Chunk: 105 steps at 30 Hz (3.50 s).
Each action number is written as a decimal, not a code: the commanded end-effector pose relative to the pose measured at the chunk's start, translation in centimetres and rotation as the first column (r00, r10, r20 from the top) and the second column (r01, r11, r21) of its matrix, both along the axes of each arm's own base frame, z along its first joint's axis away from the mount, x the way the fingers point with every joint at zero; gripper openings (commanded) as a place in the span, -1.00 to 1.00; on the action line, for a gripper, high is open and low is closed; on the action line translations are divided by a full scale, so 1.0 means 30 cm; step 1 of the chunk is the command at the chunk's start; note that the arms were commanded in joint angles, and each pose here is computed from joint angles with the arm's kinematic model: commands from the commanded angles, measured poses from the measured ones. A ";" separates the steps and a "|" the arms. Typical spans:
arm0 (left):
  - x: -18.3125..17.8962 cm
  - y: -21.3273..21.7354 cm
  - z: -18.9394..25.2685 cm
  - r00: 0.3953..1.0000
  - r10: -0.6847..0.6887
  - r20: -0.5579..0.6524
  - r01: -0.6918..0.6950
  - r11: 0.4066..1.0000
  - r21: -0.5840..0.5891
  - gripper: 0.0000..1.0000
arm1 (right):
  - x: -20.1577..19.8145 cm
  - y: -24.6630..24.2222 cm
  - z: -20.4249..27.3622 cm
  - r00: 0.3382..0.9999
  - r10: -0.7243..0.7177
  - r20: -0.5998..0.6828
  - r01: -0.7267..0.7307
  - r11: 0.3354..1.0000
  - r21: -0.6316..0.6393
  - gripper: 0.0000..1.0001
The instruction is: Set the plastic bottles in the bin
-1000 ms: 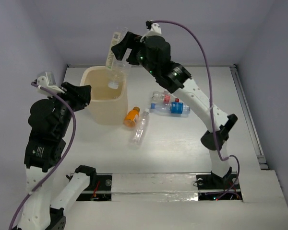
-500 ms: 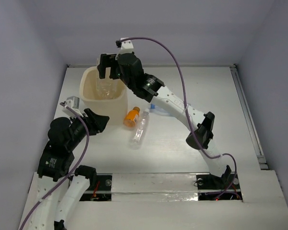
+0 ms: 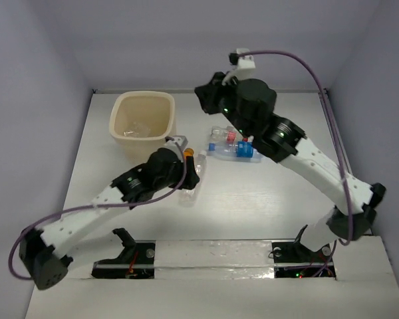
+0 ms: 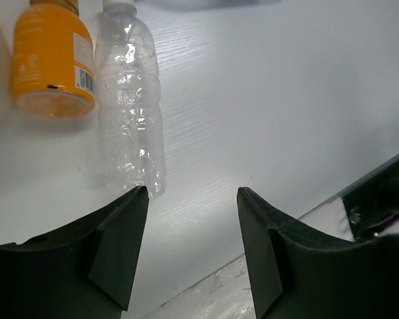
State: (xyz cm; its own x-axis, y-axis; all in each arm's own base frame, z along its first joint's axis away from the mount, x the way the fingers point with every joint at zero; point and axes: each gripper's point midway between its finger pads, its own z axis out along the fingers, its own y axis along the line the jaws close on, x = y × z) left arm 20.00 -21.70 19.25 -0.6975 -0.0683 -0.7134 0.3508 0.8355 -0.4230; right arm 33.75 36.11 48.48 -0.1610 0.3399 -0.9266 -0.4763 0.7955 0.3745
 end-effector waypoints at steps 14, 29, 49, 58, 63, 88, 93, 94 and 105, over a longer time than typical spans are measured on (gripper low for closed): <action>0.186 -0.101 -0.239 0.990 0.135 -0.027 -0.125 0.962 0.242 0.43 | -0.198 -0.567 -0.674 0.922 -0.170 -0.347 0.153 0.985 -0.075 0.50; 0.144 -0.095 -0.410 0.976 0.171 -0.134 -0.118 0.935 0.335 0.70 | -0.026 -0.759 -0.956 0.622 -0.414 -0.664 0.449 0.884 -0.130 1.00; 0.082 -0.080 -0.529 0.974 0.172 -0.147 -0.104 0.918 0.384 -0.10 | 0.181 -0.766 -1.205 0.259 -0.286 -0.923 0.790 0.613 0.032 1.00; -0.031 -0.169 -0.342 0.987 0.087 -0.138 -0.050 0.967 0.249 -0.36 | 0.238 -0.753 -1.285 0.146 -0.243 -0.959 0.831 0.556 -0.014 0.99; -0.053 -0.188 0.010 0.997 0.069 -0.023 -0.069 0.997 0.027 -0.40 | 0.252 -0.751 -1.352 0.079 -0.251 -0.965 0.819 0.568 -0.081 0.96; 0.397 0.381 0.660 0.799 0.480 0.362 -0.488 0.869 -0.076 -0.42 | 0.032 -0.890 -1.299 0.214 -0.416 -0.884 0.763 0.636 -0.115 0.13; 0.496 0.437 0.583 0.784 0.495 0.376 -0.521 0.853 -0.036 -0.44 | 0.010 -0.896 -1.135 0.368 -0.403 -0.838 0.729 0.684 -0.009 0.13; 0.508 0.447 0.562 0.781 0.500 0.375 -0.530 0.847 -0.026 -0.45 | 0.003 -0.896 -1.061 0.422 -0.389 -0.819 0.723 0.689 0.045 0.12; 0.559 0.464 0.406 0.769 0.502 0.396 -0.556 0.830 0.028 -0.15 | -0.006 -0.707 -0.379 0.802 -0.232 -0.551 0.487 0.788 0.377 0.11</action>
State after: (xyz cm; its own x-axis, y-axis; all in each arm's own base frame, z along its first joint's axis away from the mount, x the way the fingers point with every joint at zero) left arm 36.22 -8.01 29.50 -0.3681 -0.2317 -0.9004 -0.0818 0.9728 -0.2169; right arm 33.31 12.48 31.10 -0.3027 0.8544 -0.4224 0.2908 0.5049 0.8127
